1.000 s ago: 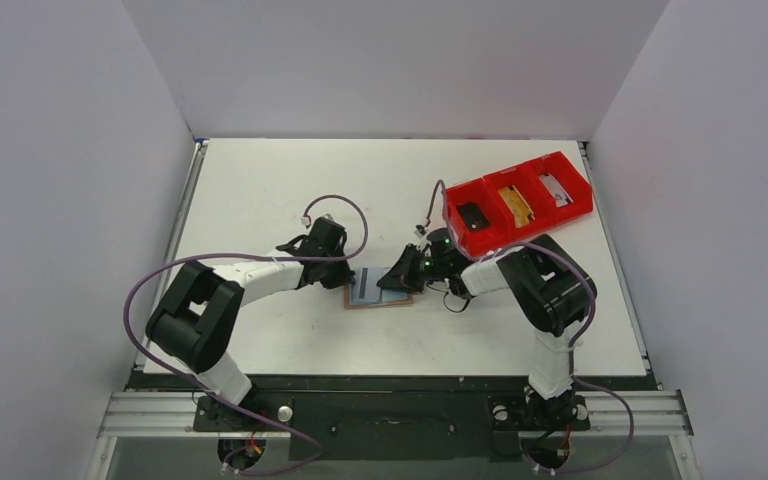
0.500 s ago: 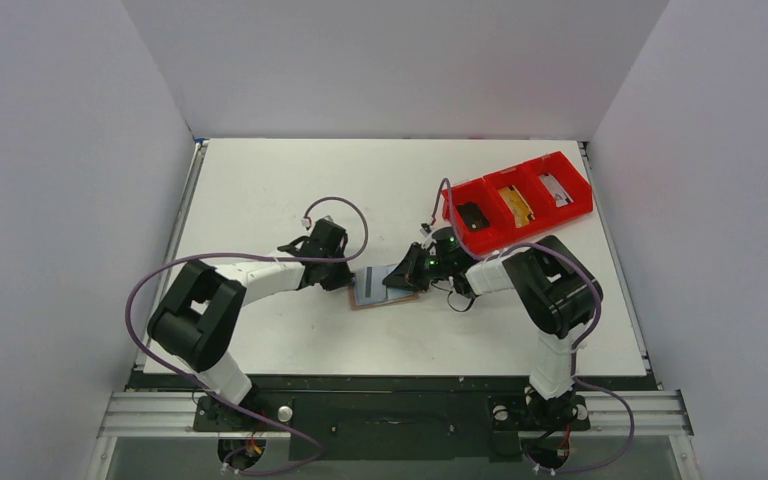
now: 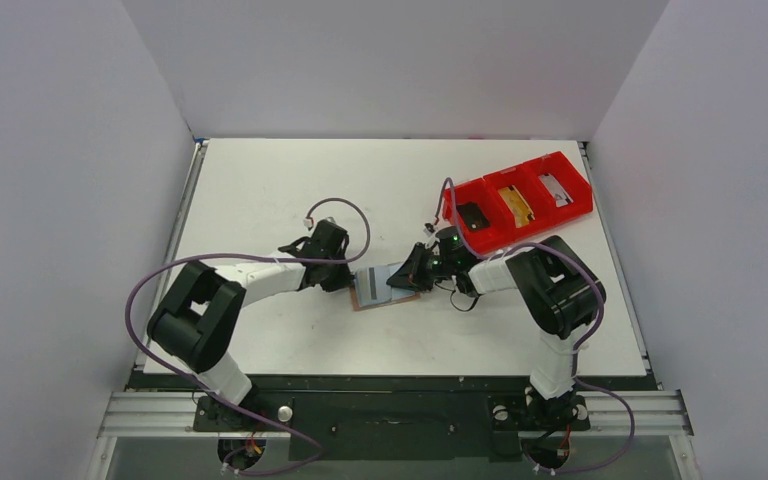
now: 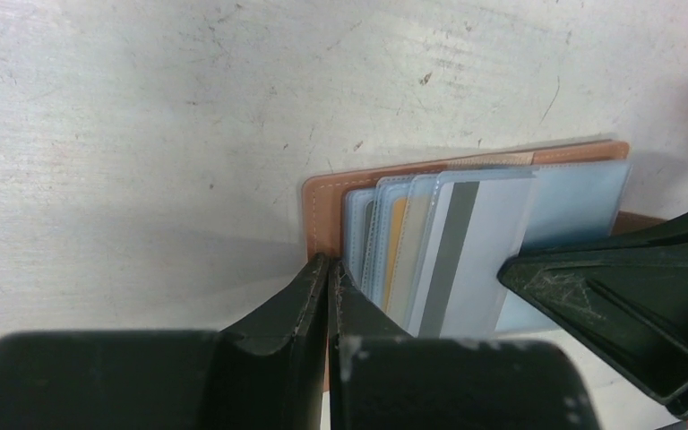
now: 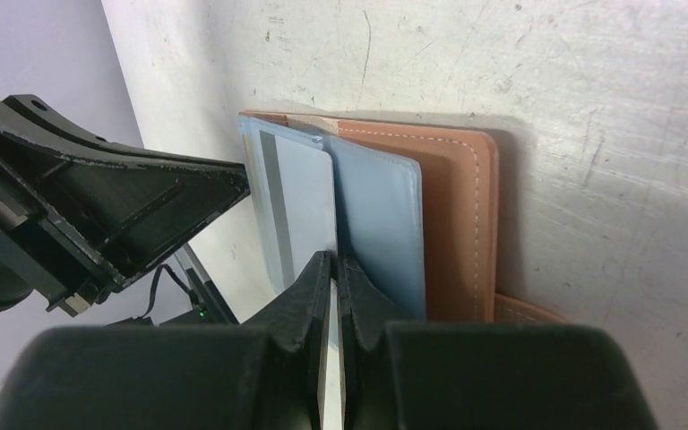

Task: Take the credit cards out of the card holder
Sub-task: Remove the credit card from the card holder.

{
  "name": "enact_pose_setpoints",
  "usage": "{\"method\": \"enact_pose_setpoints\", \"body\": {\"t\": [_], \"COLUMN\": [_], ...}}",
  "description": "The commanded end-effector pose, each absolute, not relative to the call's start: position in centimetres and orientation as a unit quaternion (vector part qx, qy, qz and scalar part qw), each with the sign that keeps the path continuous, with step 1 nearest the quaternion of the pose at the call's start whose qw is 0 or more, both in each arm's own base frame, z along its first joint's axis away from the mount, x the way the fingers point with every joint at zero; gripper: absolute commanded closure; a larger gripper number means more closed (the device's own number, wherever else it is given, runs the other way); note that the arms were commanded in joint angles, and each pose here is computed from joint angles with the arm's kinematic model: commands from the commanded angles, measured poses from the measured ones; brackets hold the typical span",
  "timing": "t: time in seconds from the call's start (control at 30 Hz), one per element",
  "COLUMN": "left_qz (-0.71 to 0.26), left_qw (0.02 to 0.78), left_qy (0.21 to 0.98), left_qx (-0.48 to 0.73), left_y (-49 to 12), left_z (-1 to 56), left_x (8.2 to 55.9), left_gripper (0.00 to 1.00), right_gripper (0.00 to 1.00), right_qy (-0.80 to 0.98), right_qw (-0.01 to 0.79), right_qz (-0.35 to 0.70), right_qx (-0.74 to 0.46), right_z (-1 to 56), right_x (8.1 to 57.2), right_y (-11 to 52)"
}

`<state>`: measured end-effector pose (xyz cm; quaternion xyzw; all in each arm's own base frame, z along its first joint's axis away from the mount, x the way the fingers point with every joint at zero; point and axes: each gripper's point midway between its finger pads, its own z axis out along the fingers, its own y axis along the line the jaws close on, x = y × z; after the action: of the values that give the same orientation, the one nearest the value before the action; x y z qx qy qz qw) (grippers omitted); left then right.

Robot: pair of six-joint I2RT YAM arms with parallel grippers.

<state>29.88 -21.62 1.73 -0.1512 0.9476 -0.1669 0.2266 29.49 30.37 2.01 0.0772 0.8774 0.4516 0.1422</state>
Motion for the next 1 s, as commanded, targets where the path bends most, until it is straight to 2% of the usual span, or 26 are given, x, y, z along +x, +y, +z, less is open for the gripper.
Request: {"method": "enact_pose_setpoints", "body": {"t": [0.0, 0.3, 0.37, 0.8, 0.97], "left_qz": [-0.141, -0.191, -0.204, -0.223, -0.186], "left_qw": [0.202, 0.241, 0.246, 0.208, 0.197], "left_qy": [0.964, 0.949, 0.945, 0.951, 0.96], "left_qx": [-0.102, -0.067, -0.064, -0.056, -0.066], "left_y": [-21.3, -24.7, -25.3, -27.1, -25.8], "left_z": [2.4, 7.4, 7.9, 4.3, 2.9], "left_x": [27.4, 28.7, 29.0, 28.8, 28.3], "left_gripper": [1.0, 1.0, 0.97, 0.95, 1.0], "right_gripper": [1.0, 1.0, 1.0, 1.0, 1.0], "right_qy": [0.882, 0.883, 0.883, 0.884, 0.885], "right_qw": [0.166, 0.166, 0.165, 0.164, 0.165], "right_qz": [0.435, 0.433, 0.434, 0.432, 0.43], "right_qx": [0.075, 0.075, 0.072, 0.068, 0.067], "right_z": [1.9, 1.7, 1.8, 1.8, 1.9], "right_x": [29.8, 29.5, 29.4, 29.5, 29.5], "right_y": [29.3, 29.4, 29.6, 29.8, 29.7]}}
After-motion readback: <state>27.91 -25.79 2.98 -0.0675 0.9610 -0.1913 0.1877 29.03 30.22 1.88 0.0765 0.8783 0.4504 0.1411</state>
